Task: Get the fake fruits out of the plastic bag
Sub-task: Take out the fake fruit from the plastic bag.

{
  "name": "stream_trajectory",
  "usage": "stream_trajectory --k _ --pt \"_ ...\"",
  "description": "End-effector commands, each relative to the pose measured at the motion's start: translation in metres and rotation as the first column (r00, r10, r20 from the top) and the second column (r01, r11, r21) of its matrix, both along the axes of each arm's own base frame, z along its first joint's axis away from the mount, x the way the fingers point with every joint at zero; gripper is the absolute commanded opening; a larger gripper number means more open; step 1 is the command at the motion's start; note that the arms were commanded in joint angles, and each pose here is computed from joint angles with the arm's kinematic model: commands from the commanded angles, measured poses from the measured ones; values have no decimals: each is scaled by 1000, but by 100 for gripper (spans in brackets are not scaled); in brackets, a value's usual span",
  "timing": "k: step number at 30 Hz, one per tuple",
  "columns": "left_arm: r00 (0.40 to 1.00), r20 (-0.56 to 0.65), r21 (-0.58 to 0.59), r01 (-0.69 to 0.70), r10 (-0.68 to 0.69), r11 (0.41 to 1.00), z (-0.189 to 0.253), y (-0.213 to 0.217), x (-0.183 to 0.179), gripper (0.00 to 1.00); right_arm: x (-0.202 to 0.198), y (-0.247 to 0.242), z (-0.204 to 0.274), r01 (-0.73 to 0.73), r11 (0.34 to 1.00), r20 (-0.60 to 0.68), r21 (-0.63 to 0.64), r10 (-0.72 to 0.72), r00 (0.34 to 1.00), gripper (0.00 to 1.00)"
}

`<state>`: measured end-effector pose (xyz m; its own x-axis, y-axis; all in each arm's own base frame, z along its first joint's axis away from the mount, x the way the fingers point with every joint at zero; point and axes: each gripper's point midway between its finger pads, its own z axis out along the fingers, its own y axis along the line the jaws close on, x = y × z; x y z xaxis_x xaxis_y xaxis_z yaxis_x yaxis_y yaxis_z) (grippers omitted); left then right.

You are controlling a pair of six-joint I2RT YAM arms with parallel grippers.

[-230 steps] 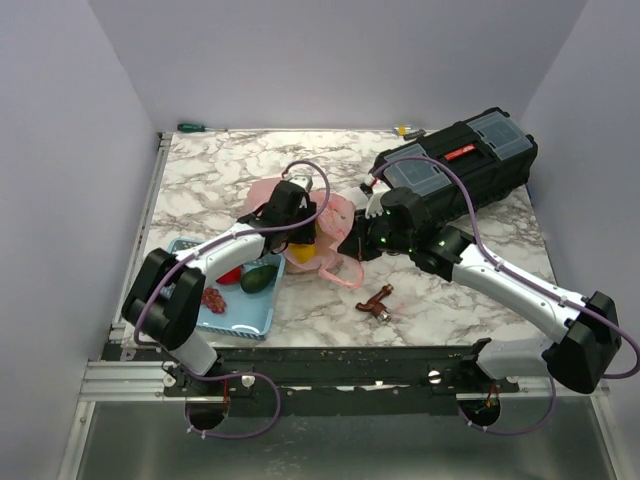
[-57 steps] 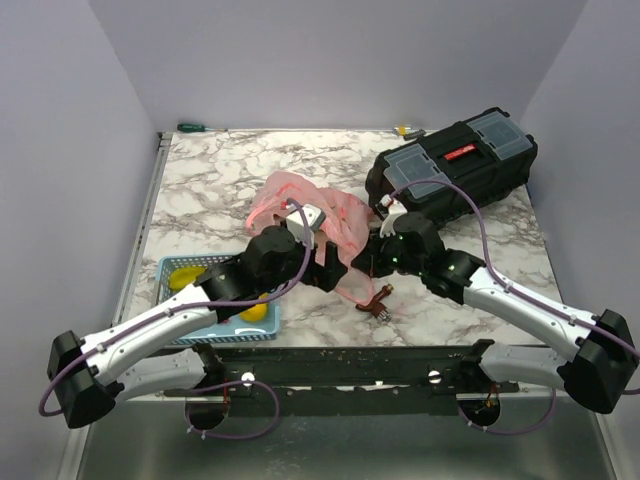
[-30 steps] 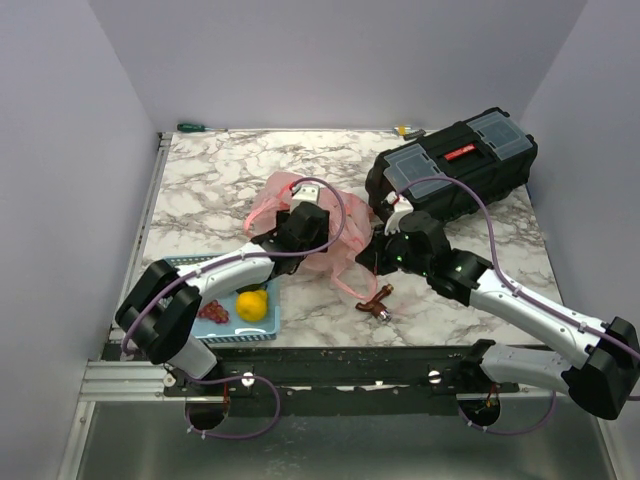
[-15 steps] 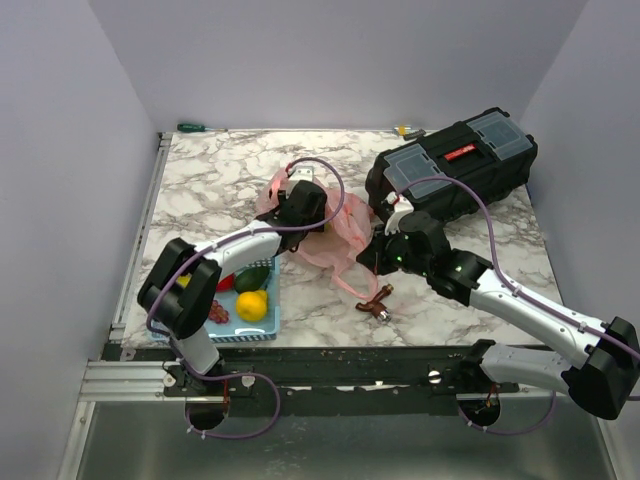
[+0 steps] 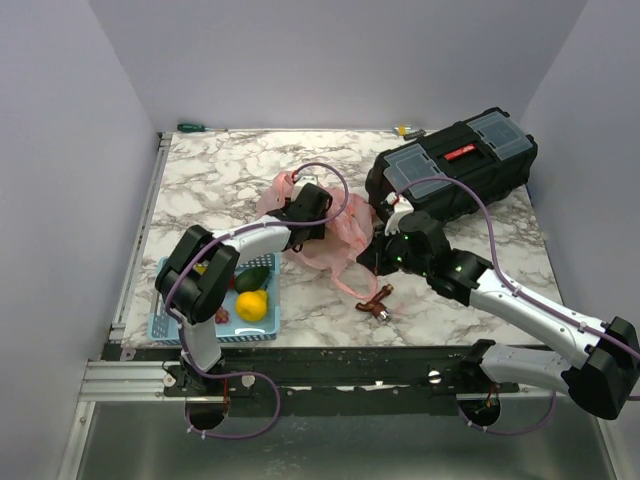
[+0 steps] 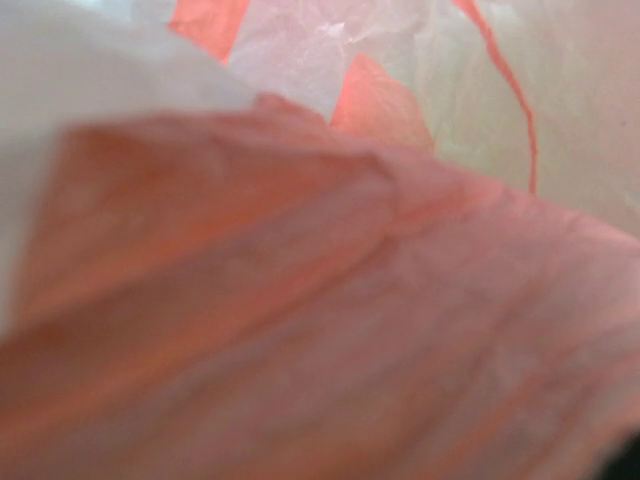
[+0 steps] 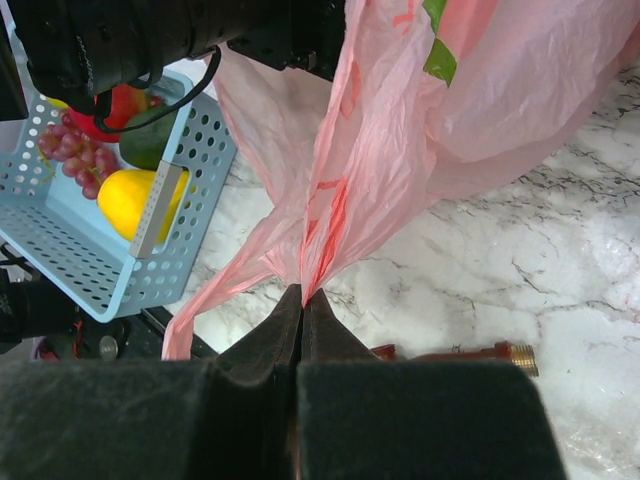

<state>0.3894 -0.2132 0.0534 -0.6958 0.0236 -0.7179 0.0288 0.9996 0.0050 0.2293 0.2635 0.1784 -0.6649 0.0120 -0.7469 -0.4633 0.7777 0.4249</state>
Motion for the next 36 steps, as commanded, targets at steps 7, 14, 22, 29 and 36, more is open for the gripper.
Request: stream_trajectory --k 7,14,22,29,36 --pt "994 7 -75 107 -106 991 25 -17 -3 44 -3 2 6 -5 1000 -5 11 5 1000 1" --pt "971 35 -222 238 -236 946 72 -35 -31 27 -2 3 5 2 1000 -11 17 -1 1000 1" --pt "907 18 -428 387 -420 817 102 -60 -86 22 -3 5 8 9 999 -20 39 -8 1000 1" --pt "831 80 -516 507 -550 691 132 -59 -138 17 -3 8 8 10 998 -33 55 -9 999 1" --pt "821 212 -470 561 -530 681 165 -17 -183 20 -4 11 7 -1 998 -48 61 3 999 1"
